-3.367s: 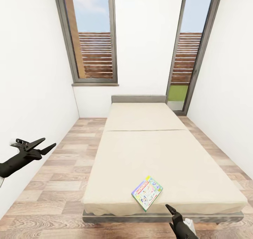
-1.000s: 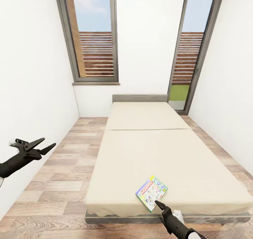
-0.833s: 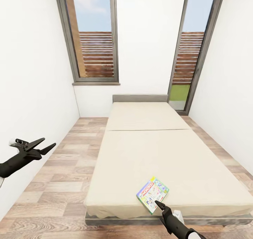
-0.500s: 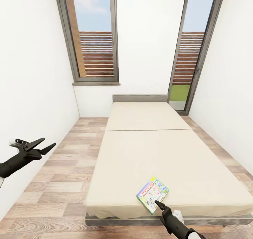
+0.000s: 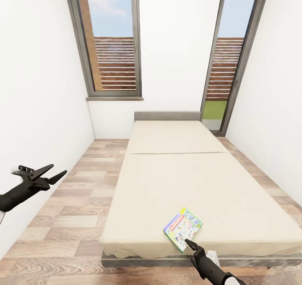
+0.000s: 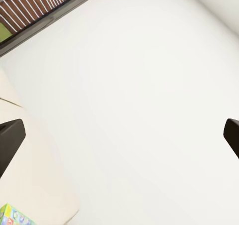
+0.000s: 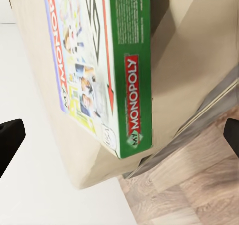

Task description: Put all the toys in the child's room - the three board games (two on the bed and one on the table), the two jigsaw puzzles on the table, and the tennis ball on the table - inside the toy box on the table in the child's room.

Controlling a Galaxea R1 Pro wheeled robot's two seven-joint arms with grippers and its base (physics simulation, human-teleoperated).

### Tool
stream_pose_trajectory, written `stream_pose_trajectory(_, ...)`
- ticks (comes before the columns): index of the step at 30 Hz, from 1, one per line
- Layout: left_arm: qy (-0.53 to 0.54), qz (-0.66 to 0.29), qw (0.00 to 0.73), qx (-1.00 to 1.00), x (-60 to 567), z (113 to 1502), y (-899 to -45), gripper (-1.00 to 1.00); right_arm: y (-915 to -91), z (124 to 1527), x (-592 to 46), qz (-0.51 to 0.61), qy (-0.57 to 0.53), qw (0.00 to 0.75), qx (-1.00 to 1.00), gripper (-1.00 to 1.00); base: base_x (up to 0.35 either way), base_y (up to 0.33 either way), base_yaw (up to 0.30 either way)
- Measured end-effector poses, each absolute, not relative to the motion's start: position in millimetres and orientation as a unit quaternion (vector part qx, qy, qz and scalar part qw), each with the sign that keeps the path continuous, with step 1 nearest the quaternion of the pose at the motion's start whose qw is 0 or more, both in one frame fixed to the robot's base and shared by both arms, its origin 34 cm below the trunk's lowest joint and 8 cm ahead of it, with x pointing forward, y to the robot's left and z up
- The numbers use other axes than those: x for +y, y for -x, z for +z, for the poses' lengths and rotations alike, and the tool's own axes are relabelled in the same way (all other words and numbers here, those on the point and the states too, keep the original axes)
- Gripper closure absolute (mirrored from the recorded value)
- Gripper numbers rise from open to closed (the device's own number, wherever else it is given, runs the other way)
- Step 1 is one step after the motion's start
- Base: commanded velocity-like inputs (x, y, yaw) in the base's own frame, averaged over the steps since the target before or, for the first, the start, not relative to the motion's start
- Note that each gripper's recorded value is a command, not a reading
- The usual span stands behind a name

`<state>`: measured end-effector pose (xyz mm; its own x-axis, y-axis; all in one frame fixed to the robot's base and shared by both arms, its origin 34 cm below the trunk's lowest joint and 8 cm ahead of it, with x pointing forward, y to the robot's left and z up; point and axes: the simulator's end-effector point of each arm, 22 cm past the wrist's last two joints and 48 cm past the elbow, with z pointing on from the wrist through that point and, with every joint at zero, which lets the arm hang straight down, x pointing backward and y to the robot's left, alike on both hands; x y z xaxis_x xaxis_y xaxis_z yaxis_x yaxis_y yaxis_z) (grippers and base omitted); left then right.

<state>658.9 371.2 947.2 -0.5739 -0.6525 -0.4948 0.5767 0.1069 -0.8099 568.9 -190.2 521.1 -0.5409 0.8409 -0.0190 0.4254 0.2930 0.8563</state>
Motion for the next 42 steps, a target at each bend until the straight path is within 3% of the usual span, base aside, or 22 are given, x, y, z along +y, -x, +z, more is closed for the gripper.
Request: stream_pose_trajectory(42,0.032,-0.668,0.460,0.584,371.1,941.4,-658.2,-1.00,-568.2,515.3,-190.1,0.428,-0.413,0.243,0.767,-1.00,0.025,0.017,0.000)
